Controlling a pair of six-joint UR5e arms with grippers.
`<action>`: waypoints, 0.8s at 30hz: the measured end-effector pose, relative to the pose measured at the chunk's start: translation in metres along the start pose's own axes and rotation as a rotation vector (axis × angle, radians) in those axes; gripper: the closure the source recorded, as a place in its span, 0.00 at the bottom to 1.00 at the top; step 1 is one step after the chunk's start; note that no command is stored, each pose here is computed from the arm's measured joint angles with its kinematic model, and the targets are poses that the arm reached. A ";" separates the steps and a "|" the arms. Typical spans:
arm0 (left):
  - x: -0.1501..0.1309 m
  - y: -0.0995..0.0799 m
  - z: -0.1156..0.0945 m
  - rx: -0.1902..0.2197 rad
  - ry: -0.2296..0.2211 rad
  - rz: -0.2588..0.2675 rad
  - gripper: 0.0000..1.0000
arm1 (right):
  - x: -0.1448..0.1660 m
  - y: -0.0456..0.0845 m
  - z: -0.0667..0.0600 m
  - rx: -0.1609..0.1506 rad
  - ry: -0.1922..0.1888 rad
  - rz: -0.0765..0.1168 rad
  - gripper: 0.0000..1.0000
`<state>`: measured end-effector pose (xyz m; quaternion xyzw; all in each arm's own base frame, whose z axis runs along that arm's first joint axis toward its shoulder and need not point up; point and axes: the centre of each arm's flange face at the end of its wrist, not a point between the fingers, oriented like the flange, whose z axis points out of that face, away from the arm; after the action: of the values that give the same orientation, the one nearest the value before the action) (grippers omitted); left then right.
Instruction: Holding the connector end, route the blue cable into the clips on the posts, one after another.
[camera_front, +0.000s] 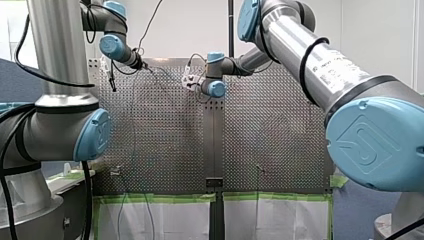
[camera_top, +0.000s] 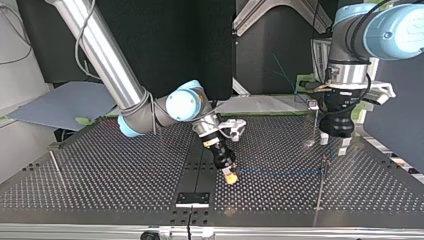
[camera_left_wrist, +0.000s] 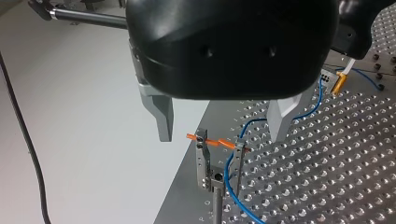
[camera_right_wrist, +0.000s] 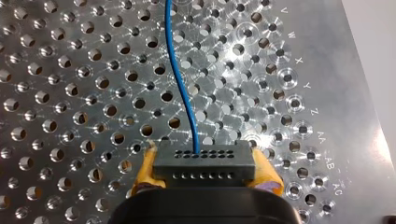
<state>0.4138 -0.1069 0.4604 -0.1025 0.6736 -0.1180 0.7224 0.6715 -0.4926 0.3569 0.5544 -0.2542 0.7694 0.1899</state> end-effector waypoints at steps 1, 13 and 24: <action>0.000 0.000 0.000 0.000 0.000 0.000 0.00 | 0.000 0.000 0.000 0.000 0.000 0.000 1.00; -0.008 -0.016 0.001 0.063 -0.006 0.054 0.00 | -0.001 -0.002 0.000 0.002 -0.003 -0.001 1.00; -0.034 -0.044 0.014 0.165 -0.044 0.094 0.00 | -0.001 -0.004 -0.001 0.004 -0.005 -0.006 1.00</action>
<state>0.4239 -0.1383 0.5072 -0.0135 0.6497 -0.1369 0.7476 0.6738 -0.4888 0.3566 0.5575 -0.2515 0.7679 0.1904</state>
